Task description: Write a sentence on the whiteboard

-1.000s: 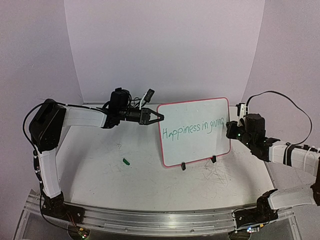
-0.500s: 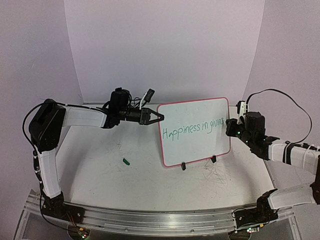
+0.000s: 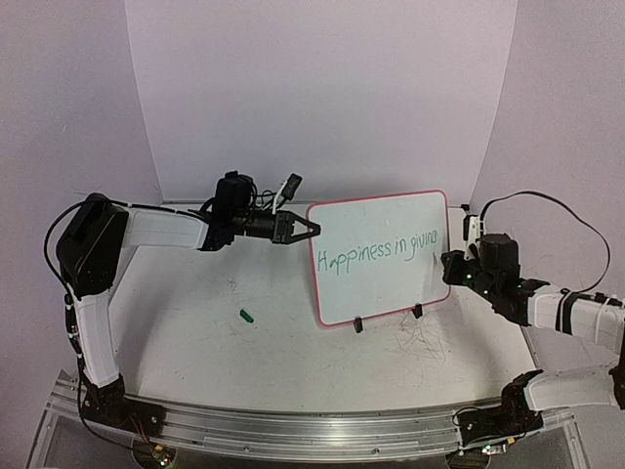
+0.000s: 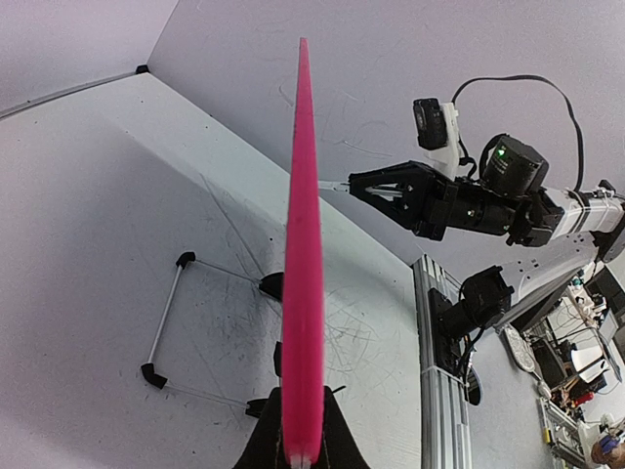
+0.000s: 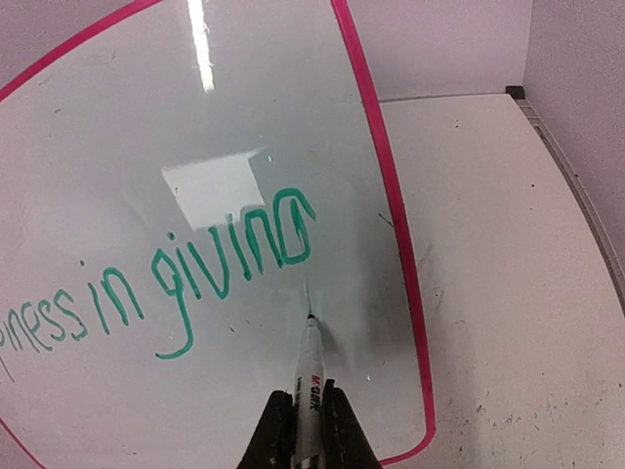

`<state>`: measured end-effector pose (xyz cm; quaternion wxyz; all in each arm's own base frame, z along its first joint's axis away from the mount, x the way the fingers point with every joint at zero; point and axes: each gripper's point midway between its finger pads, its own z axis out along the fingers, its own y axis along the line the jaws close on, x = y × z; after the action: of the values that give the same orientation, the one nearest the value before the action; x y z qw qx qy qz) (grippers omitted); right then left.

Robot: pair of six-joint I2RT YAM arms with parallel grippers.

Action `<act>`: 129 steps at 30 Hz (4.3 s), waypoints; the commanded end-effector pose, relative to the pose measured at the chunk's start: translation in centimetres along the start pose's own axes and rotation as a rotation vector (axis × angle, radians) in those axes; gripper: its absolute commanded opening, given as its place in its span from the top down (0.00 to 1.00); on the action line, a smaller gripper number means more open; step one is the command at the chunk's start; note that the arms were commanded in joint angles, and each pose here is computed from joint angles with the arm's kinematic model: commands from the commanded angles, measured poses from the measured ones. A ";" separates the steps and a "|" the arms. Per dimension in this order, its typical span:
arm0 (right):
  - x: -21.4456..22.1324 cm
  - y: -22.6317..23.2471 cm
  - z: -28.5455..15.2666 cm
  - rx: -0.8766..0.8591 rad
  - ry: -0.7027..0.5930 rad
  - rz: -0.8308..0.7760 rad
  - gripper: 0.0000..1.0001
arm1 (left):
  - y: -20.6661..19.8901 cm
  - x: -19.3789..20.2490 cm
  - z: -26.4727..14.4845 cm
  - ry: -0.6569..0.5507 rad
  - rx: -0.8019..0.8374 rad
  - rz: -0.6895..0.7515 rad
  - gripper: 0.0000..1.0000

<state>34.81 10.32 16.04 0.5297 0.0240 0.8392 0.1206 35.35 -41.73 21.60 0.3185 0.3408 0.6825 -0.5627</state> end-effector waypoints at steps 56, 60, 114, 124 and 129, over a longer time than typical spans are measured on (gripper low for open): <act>-4.7 -0.1 -3.3 0.000 -0.123 -0.002 1.00 | -2.2 1.1 0.7 0.047 0.044 0.007 1.00; -5.6 0.9 -2.2 -0.039 -0.139 -0.015 1.00 | -2.2 1.3 0.8 0.050 0.045 0.004 1.00; -2.8 -0.1 0.1 -0.002 -0.060 -0.004 1.00 | -2.7 1.0 0.6 0.047 0.049 0.015 1.00; -1.6 -0.2 -0.1 -0.009 -0.034 0.003 1.00 | -2.7 1.0 0.7 0.048 0.048 0.016 1.00; -1.2 -0.2 -0.1 -0.012 -0.023 0.006 1.00 | -2.8 1.1 0.7 0.049 0.051 0.016 1.00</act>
<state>35.56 9.92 16.99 0.5392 0.0206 0.8334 0.1193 35.17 -41.82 21.62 0.3203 0.3419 0.6839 -0.5592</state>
